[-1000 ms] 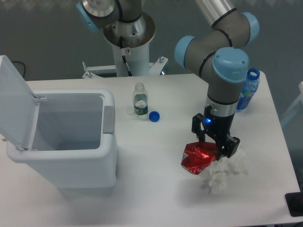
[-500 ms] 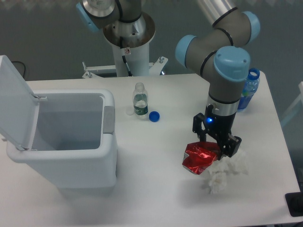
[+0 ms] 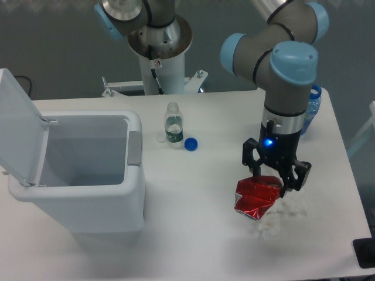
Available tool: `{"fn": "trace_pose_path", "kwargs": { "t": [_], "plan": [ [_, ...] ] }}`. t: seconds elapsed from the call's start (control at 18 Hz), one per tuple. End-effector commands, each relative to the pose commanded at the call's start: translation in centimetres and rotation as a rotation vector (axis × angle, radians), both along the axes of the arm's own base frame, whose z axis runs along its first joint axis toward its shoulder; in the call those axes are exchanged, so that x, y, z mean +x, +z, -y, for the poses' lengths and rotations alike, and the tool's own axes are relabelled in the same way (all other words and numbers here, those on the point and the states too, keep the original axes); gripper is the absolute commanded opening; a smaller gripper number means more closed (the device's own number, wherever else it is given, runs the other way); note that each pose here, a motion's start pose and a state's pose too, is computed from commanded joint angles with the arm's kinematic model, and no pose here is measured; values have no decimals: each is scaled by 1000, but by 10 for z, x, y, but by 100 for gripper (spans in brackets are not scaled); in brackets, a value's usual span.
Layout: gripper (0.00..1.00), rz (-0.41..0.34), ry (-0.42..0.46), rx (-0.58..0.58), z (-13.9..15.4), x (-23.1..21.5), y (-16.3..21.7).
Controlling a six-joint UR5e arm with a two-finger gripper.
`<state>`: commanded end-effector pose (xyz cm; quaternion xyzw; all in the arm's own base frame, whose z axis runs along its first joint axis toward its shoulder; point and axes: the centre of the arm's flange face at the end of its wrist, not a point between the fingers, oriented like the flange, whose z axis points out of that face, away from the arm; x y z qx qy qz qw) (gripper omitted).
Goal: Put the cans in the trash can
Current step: 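Grip the crushed red can and lift it off the tissue, then carry the held red can across the table over the white bin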
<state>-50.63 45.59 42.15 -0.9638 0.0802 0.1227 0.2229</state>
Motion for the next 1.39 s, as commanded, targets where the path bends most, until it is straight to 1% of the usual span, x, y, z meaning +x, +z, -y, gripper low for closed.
{"fn": "trace_pose_path", "kwargs": {
  "t": [0.11, 0.17, 0.28, 0.33, 0.44, 0.56, 0.67, 0.78, 1.0, 1.39],
  "plan": [
    [66, 43, 50, 78, -6, 0, 16],
    [66, 52, 58, 99, -7, 2, 22],
    [66, 64, 56, 110, -9, 8, 24],
    [66, 54, 54, 114, -6, 14, 32],
    [66, 74, 65, 111, -6, 24, 29],
    [66, 70, 66, 124, -5, 46, 45],
    [66, 91, 70, 124, -11, 65, 52],
    [66, 98, 65, 134, -17, 85, 66],
    [66, 106, 43, 147, -34, 123, 82],
    [66, 98, 9, 172, -36, 158, 104]
  ]
}}
